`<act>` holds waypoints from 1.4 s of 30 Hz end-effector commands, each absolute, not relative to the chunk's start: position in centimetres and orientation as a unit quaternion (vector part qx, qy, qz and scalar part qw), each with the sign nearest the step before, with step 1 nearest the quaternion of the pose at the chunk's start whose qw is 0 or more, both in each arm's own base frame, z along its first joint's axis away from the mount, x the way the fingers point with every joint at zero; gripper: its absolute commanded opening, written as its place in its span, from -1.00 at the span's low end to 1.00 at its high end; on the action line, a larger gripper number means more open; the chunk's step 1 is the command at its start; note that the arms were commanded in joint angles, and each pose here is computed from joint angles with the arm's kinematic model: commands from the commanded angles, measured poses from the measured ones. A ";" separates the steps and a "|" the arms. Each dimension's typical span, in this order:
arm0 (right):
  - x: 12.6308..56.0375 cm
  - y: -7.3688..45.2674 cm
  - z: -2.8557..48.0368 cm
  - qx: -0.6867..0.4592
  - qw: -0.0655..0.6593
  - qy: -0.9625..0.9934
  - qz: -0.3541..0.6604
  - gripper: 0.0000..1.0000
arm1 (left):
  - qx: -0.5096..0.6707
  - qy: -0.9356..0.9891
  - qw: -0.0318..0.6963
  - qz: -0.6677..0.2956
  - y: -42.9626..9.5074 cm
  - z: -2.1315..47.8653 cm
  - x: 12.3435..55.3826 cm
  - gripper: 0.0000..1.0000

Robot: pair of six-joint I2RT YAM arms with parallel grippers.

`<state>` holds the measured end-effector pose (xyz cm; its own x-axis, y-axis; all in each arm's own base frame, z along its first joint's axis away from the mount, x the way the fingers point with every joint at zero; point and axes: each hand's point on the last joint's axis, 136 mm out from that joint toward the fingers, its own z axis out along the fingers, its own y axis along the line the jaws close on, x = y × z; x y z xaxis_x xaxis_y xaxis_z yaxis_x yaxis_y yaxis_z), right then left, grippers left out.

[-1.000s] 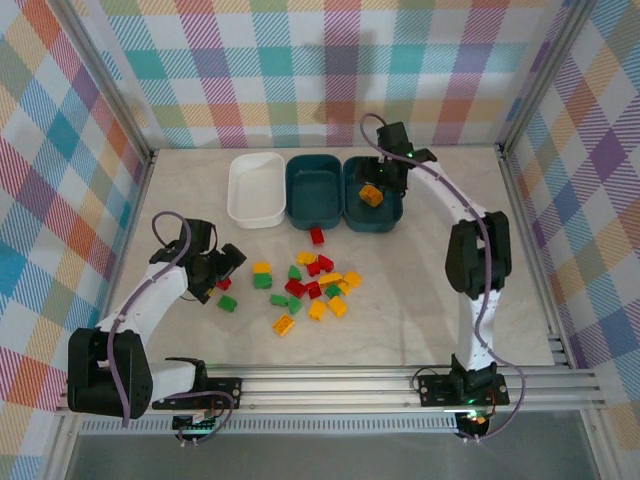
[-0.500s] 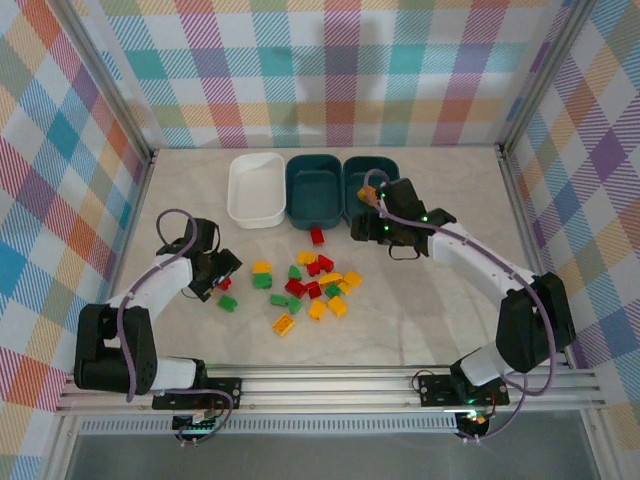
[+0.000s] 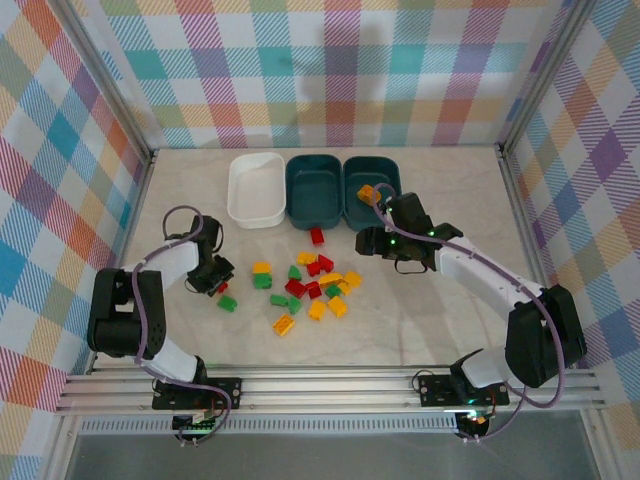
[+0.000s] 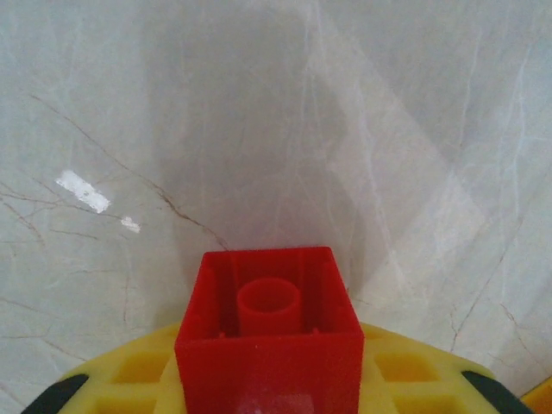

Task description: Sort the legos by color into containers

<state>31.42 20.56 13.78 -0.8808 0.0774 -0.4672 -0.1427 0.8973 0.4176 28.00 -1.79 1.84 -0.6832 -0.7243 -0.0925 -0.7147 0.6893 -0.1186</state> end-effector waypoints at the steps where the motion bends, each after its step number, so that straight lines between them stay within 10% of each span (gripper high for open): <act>1: 32.4 21.5 15.1 -0.028 0.257 0.935 0.242 0.42 | -0.379 0.915 0.109 -0.084 -2.7 3.0 31.8 -0.54; 16: 36.3 22.6 15.8 -0.022 0.284 0.931 0.228 0.40 | -0.288 0.903 0.232 -0.219 -8.1 16.1 46.0 -0.40; 29: 36.9 26.4 15.1 -0.047 0.245 0.934 0.255 0.39 | -0.227 0.931 0.185 -0.219 -11.7 10.7 56.2 -0.31; 35: 35.5 28.2 14.5 -0.081 0.230 0.939 0.241 0.43 | -0.213 0.927 0.202 -0.234 -12.3 12.6 57.2 0.63; 42: 32.4 32.0 15.6 -0.121 0.236 0.937 0.229 0.45 | -0.202 0.911 0.264 -0.244 -11.5 20.2 54.1 0.80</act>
